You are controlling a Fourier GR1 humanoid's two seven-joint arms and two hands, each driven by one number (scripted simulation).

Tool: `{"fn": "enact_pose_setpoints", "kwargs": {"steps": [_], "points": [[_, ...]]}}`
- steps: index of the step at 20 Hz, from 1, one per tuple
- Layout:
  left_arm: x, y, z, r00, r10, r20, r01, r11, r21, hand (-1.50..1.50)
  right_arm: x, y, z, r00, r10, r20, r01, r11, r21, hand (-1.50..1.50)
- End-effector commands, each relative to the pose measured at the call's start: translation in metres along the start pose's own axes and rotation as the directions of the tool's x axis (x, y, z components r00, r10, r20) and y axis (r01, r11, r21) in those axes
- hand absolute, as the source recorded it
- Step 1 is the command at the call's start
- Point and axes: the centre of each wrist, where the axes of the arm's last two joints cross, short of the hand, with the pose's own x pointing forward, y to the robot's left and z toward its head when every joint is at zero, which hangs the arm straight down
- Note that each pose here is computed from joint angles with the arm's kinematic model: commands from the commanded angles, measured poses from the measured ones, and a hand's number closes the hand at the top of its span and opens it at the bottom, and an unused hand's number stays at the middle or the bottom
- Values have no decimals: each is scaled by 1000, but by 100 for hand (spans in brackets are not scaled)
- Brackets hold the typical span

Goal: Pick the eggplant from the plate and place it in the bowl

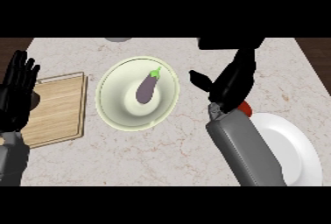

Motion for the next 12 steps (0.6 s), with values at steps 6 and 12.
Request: {"fn": "enact_pose_setpoints", "kwargs": {"steps": [6, 12], "points": [[-7, 27, 15, 1000, -26, -14, 27, 999, 32, 0, -45, -65, 41, 957, -222, -189, 197, 970, -139, -150], [-4, 19, 9, 1000, -3, -22, 4, 999, 33, 0, -77, -135, 87, 946, -256, -200, 228, 961, -155, -150]]}}
